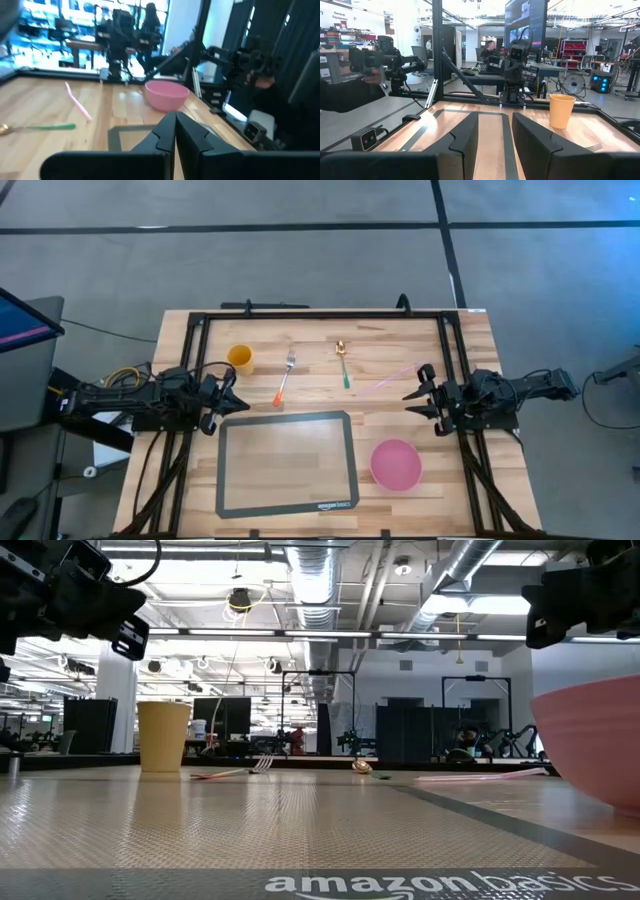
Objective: Pick & Place Utensil
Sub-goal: Put the pink bowl on the transparent mat
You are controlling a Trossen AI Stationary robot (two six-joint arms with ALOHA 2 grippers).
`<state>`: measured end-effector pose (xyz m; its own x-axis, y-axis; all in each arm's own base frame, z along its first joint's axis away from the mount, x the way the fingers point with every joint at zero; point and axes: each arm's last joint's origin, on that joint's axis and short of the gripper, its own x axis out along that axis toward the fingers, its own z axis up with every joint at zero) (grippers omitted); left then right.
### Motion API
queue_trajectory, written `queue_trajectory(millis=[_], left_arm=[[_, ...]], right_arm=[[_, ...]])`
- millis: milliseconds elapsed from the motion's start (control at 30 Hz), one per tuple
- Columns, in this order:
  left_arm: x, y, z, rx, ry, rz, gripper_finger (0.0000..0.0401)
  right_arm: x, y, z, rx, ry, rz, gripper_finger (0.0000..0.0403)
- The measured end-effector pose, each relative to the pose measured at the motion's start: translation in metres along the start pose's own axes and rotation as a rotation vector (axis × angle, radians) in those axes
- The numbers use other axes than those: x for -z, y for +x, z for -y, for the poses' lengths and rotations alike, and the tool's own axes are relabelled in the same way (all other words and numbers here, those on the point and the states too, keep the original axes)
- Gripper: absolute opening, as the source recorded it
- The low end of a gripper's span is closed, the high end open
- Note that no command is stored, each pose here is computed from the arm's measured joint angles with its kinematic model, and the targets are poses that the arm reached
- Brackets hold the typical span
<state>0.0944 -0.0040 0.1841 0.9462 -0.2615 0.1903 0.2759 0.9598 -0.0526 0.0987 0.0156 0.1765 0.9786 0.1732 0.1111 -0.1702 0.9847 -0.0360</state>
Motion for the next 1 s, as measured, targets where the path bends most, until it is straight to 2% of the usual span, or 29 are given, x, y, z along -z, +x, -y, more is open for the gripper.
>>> queue_trajectory(millis=[167, 333, 467, 600, 700, 900, 1000], left_arm=[[-0.005, 0.000, 0.000, -0.011, 0.017, 0.055, 0.0026], [-0.004, 0.002, -0.002, -0.070, 0.011, 0.040, 0.0070], [-0.007, 0.006, -0.003, -0.075, 0.019, 0.065, 0.0098], [-0.022, 0.013, -0.004, -0.076, 0.015, 0.049, 0.0110], [-0.038, 0.023, -0.006, -0.078, 0.011, 0.029, 0.0111], [-0.057, 0.051, -0.013, -0.088, -0.009, -0.051, 0.0107], [-0.064, 0.066, -0.016, -0.087, 0.030, -0.089, 0.0106]], right_arm=[[-0.001, 0.000, 0.000, 0.000, 0.013, 0.005, 0.0113], [-0.005, 0.000, 0.000, 0.000, 0.075, 0.050, 0.0113], [-0.012, -0.001, 0.001, 0.008, 0.073, 0.120, 0.0113], [-0.020, -0.002, 0.002, 0.061, -0.014, 0.205, 0.0113], [-0.023, -0.003, 0.003, 0.089, 0.002, 0.232, 0.0113], [-0.017, 0.001, 0.002, 0.063, 0.098, 0.156, 0.0113], [-0.016, 0.007, 0.000, 0.050, 0.134, 0.096, 0.0113]])
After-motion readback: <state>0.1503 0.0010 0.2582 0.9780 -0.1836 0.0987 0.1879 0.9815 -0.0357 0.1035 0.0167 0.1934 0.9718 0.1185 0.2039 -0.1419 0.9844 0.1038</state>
